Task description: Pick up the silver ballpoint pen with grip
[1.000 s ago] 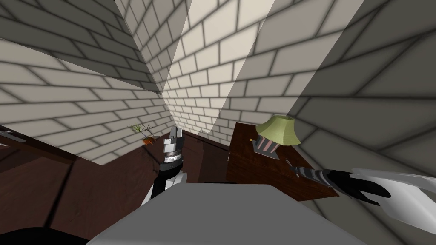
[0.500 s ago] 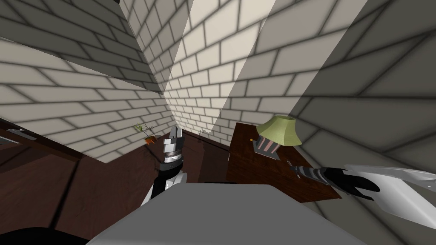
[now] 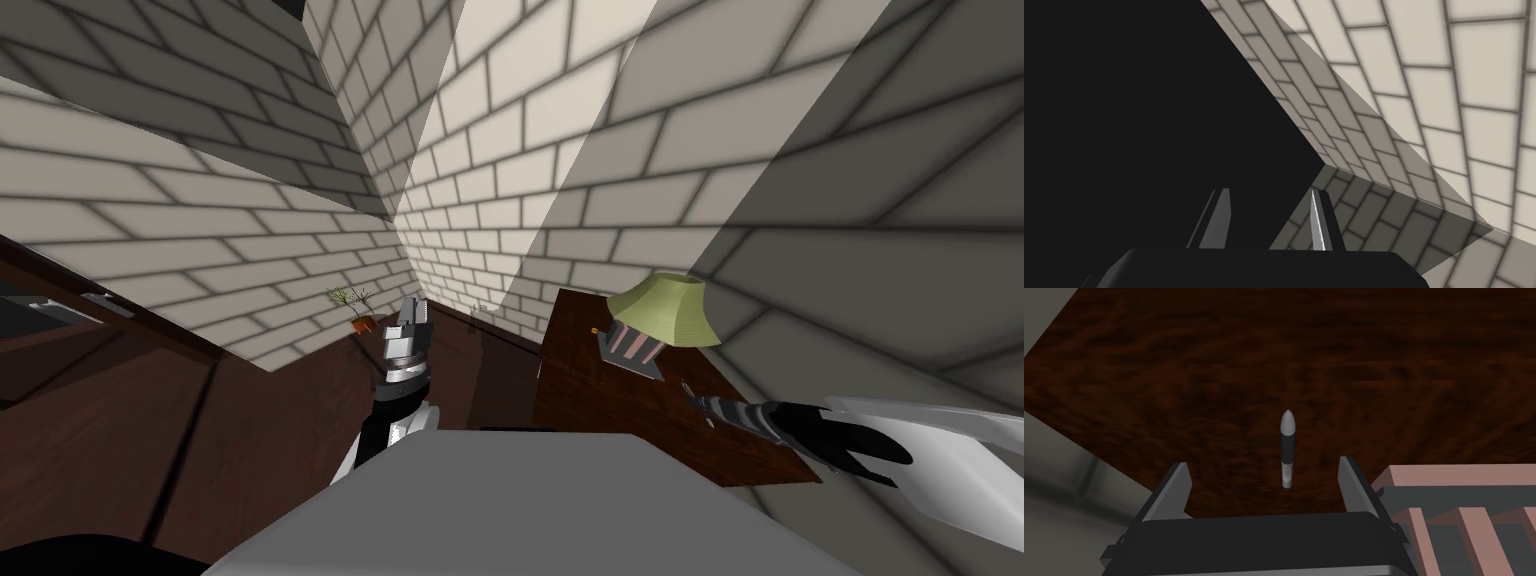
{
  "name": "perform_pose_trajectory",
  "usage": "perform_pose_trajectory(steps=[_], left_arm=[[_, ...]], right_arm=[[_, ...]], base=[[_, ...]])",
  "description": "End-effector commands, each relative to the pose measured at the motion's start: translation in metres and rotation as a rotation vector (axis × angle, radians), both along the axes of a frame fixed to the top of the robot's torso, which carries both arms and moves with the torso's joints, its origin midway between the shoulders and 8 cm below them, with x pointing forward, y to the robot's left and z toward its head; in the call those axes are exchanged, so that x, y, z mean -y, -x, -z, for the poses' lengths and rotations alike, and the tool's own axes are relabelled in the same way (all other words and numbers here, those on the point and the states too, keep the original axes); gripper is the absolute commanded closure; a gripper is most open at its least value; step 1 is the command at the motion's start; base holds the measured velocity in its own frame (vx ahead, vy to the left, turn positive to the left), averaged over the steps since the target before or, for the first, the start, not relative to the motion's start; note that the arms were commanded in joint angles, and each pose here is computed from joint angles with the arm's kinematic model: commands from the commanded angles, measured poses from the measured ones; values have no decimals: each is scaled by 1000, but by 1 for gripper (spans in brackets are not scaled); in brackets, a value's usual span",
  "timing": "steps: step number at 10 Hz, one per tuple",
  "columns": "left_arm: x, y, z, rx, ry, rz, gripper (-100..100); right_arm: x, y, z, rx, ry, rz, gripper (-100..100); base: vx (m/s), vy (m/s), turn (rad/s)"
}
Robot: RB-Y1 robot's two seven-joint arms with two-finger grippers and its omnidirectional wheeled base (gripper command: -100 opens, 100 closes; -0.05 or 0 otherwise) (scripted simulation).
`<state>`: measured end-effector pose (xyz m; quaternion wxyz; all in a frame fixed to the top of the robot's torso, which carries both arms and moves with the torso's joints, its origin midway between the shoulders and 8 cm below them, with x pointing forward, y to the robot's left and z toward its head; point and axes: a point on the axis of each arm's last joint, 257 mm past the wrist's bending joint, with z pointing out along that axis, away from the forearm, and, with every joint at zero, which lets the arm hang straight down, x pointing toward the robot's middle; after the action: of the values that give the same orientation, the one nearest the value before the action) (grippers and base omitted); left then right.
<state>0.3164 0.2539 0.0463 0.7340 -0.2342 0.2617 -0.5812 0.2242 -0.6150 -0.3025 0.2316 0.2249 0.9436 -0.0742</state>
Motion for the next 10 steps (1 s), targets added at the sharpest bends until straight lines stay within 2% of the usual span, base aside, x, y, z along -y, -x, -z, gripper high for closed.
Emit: perform_pose_trajectory(steps=[1,2,3,5,6,9,10], left_arm=[[0,0,0,0,0,0,0],[0,0,0,0,0,0,0],[0,0,0,0,0,0,0],[0,0,0,0,0,0,0],[0,0,0,0,0,0,0],[0,0,0,0,0,0,0],[0,0,0,0,0,0,0]], right_arm=[[6,16,4,0,0,37,-100],[8,24,6,1,0,55,-100],[6,22,7,3,-4,52,-100],[8,24,6,0,0,55,-100],[12,40,11,0,-1,89,-100],[15,63,19,0,-3,141,-100],[16,56,18,0,-4,130,-100]], base=[[-27,-24,146],[-47,-40,278],[-20,-22,89],[6,7,-21],[-28,-21,190],[-35,-35,201],[-12,-14,30]])
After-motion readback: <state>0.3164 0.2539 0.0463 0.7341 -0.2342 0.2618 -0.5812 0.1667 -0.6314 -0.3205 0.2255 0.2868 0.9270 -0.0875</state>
